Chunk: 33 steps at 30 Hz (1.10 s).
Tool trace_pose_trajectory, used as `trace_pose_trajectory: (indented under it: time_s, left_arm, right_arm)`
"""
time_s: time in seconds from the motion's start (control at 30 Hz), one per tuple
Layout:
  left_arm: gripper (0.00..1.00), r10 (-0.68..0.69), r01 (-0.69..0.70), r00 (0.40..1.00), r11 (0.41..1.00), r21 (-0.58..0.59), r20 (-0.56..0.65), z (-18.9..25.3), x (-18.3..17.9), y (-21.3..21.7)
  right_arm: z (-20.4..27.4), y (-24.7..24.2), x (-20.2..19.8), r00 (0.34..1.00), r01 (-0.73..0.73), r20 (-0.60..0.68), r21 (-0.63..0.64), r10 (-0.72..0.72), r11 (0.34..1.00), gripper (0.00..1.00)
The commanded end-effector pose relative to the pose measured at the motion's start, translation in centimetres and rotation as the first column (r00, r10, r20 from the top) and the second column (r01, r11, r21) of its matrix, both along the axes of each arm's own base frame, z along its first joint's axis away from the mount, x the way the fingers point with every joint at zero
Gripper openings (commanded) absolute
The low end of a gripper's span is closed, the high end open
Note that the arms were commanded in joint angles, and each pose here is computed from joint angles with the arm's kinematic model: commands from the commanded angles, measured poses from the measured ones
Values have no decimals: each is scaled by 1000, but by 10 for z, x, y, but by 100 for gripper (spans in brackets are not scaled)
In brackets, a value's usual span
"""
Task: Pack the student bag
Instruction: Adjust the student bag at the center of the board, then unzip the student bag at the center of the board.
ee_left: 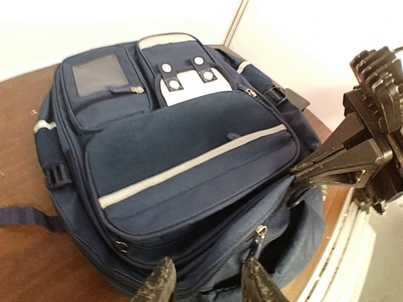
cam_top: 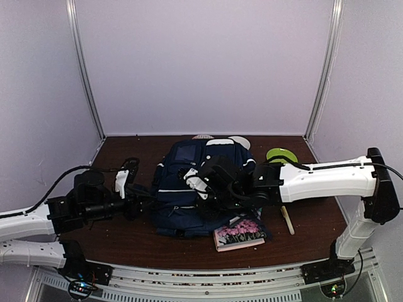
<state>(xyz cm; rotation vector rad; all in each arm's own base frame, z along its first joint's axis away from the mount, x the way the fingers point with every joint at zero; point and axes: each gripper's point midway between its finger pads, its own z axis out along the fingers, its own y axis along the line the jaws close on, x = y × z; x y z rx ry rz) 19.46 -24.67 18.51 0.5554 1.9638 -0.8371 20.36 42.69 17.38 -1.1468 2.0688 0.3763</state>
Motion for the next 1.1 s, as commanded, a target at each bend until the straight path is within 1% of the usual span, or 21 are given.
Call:
trace_pose_trajectory:
  time_s: [0.0,0.13,0.23,0.27,0.37,0.43,0.53,0.7,0.87,1.0,1.07]
  left_arm:
    - [59,-50,46,996,998,-51,-78,-6,-10,-13]
    - [51,-68,66,993,998,-26,-95,-8,-9,-26]
    - [42,-97,97,990,995,-3,-99,-7,-11,-37]
    - [40,-110,111,989,994,5,-103,-7,-13,-42]
    - [41,-146,147,984,989,-2,-104,-1,-21,-54]
    - [44,-157,155,982,988,-25,-107,2,-23,-59]
    - [46,-158,157,981,987,-21,-114,2,-22,-63]
    - [41,-160,161,978,987,-2,-131,-2,-20,-68]
    - [40,-142,147,980,989,26,-142,-8,-16,-70]
    - [46,-131,139,980,989,45,-147,-12,-12,-72]
    - [48,-127,135,981,990,50,-145,-13,-10,-74]
  right_arm:
    - [21,2,11,996,85,24,126,-89,988,0]
    - [18,0,13,993,113,13,149,-117,982,0]
    - [23,-2,13,990,140,3,189,-143,972,0]
    - [27,-4,14,988,152,0,212,-155,965,0]
    - [50,-6,13,986,156,6,326,-167,932,0]
    - [59,-8,12,985,158,8,356,-172,921,0]
    - [60,-5,11,987,150,4,355,-162,923,0]
    - [58,-5,9,988,144,-4,350,-152,925,0]
    - [57,-4,7,990,135,-7,352,-141,926,0]
    - [57,1,3,993,118,-17,355,-119,927,0]
    - [57,4,0,994,109,-21,356,-109,928,0]
